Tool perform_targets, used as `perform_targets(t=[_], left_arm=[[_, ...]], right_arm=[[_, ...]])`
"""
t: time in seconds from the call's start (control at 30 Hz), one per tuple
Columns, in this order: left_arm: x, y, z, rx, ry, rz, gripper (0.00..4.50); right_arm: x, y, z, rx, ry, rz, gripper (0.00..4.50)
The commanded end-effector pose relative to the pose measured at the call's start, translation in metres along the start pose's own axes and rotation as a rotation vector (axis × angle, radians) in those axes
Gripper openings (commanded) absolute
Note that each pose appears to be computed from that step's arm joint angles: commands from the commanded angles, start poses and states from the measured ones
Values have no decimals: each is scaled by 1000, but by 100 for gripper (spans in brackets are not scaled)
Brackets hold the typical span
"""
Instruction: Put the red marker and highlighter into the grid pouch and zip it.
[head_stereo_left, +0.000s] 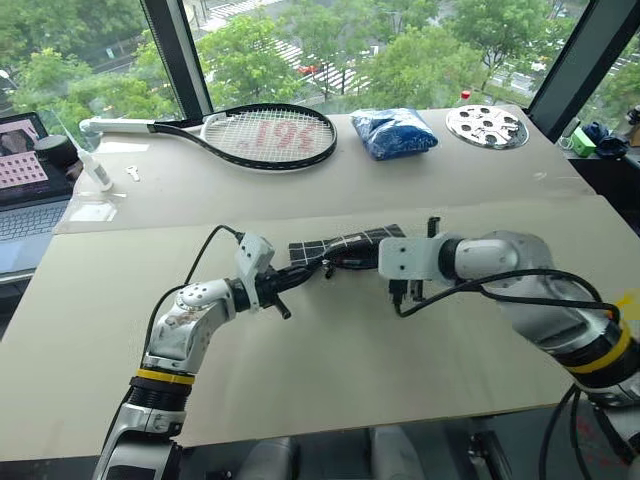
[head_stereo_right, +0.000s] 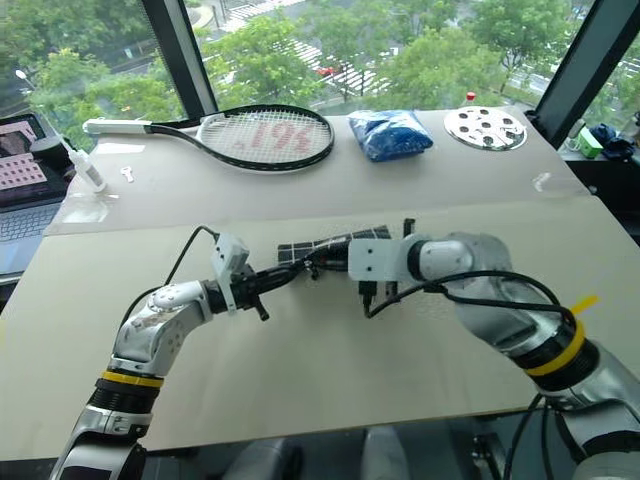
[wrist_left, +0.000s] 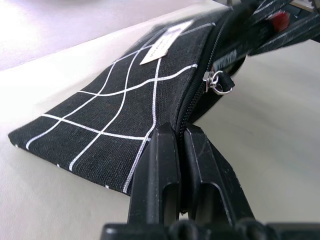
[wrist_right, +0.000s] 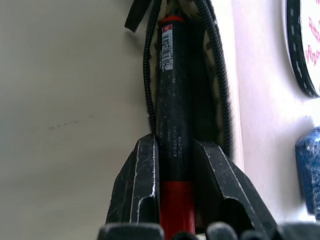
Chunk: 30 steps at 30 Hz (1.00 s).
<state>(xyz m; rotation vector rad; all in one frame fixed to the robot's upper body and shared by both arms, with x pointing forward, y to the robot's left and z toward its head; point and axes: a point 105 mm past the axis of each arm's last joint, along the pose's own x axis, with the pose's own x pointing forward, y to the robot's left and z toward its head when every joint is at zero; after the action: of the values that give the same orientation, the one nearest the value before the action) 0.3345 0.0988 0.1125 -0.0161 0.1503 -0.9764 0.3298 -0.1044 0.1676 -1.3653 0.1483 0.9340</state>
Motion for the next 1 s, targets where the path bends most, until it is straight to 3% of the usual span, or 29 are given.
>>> perform_targets(t=[0.03, 0.2, 0.37, 0.4, 0.57, 0.73, 0.83, 0.9, 1.0], left_arm=[[2, -3, 14, 40, -39, -20, 0], [1, -4, 13, 39, -38, -18, 0], [1, -3, 13, 39, -41, -13, 0], [0, -3, 13, 39, -41, -10, 0], [-2, -2, 13, 37, -42, -3, 0], [-3, 0, 14, 26, -52, 8, 0], [-4, 1, 16, 13, -64, 18, 0], [-4, 2, 16, 6, -69, 23, 0], [-4, 2, 16, 4, -68, 19, 0]], right_arm=[[10, -15, 14, -183, 2, -66, 57], [30, -24, 30, -301, -28, -113, 57], [40, -29, 40, -302, -98, -142, 57], [39, -29, 39, -287, -109, -135, 159], [27, -50, 20, -140, -111, -199, 321], [-7, -70, -2, 63, -155, -267, 321], [-33, -67, -9, 224, -225, -245, 321], [-49, -58, -13, 366, -278, -202, 321], [-70, -9, -6, 668, -436, 34, 321]])
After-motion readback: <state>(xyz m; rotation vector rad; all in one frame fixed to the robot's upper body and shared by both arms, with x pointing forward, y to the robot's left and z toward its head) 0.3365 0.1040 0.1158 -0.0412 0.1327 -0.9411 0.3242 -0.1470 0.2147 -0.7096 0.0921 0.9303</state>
